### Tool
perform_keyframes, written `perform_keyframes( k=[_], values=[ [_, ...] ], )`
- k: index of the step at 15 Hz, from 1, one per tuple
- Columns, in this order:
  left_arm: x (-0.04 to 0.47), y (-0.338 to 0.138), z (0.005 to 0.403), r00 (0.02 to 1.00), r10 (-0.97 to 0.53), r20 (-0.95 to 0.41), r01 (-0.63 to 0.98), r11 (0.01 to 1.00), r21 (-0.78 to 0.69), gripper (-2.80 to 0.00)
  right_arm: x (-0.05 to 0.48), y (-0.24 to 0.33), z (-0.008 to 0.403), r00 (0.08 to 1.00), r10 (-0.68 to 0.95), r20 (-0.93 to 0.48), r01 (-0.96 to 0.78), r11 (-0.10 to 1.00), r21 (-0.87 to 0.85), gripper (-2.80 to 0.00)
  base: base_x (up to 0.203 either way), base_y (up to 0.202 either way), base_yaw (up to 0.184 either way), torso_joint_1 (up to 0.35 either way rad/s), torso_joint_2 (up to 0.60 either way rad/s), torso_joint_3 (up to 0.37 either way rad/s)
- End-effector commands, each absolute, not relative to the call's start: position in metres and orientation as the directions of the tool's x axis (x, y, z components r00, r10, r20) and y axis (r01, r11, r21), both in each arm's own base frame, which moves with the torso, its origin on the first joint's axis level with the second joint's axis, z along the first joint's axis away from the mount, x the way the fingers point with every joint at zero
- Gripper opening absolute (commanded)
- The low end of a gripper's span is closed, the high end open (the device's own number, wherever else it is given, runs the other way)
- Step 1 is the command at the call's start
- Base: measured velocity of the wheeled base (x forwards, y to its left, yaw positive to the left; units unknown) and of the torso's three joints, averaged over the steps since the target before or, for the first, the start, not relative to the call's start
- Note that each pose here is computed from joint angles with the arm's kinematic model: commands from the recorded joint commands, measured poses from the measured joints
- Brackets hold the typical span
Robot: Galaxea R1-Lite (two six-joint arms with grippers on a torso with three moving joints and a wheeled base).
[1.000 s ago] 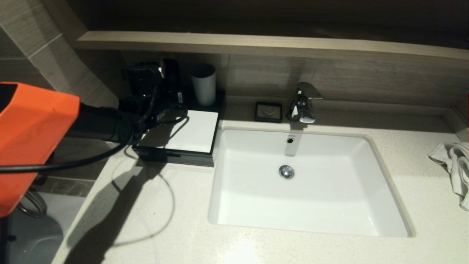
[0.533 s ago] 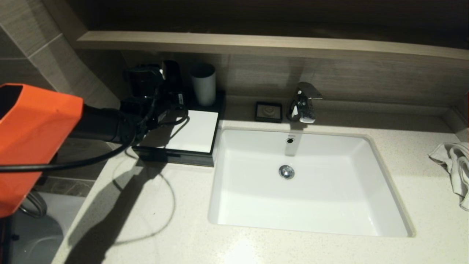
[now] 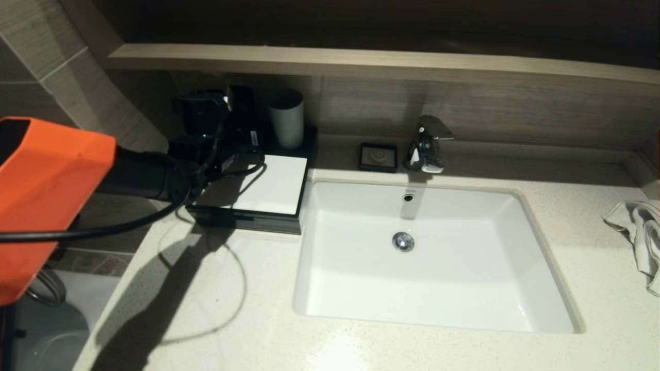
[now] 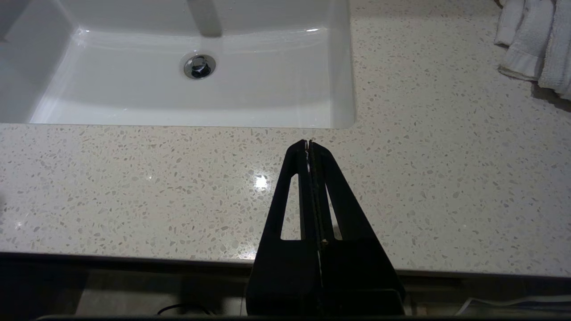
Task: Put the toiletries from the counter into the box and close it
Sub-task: Place the cup on the storage box
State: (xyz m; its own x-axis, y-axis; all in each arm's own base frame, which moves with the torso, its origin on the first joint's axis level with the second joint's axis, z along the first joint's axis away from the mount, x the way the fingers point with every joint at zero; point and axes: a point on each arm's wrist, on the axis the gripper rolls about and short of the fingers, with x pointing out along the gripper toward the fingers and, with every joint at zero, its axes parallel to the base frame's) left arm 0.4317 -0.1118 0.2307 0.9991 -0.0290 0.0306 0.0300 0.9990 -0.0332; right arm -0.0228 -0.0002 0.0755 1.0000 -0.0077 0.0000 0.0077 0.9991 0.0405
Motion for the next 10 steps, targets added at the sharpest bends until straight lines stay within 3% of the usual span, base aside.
perform_keyframes(
  k=[1,10],
  values=[
    [0.429,-0.111,0.235,0.999,-0.027,0.042,0.029,0.999,-0.039,0.00,-0.023,0.000,0.075,1.000,-0.008,0.002,0.008,0.999,0.040,-2.80,0.000,0.000,0.000,0.000,0.00,0.000],
    [0.376,-0.096,0.243,0.999,-0.024,0.024,0.025,0.998,-0.059,0.00,-0.023,0.000,0.075,1.000,-0.008,0.000,0.008,0.999,0.041,-2.80,0.000,0.000,0.000,0.000,0.00,0.000]
  ],
)
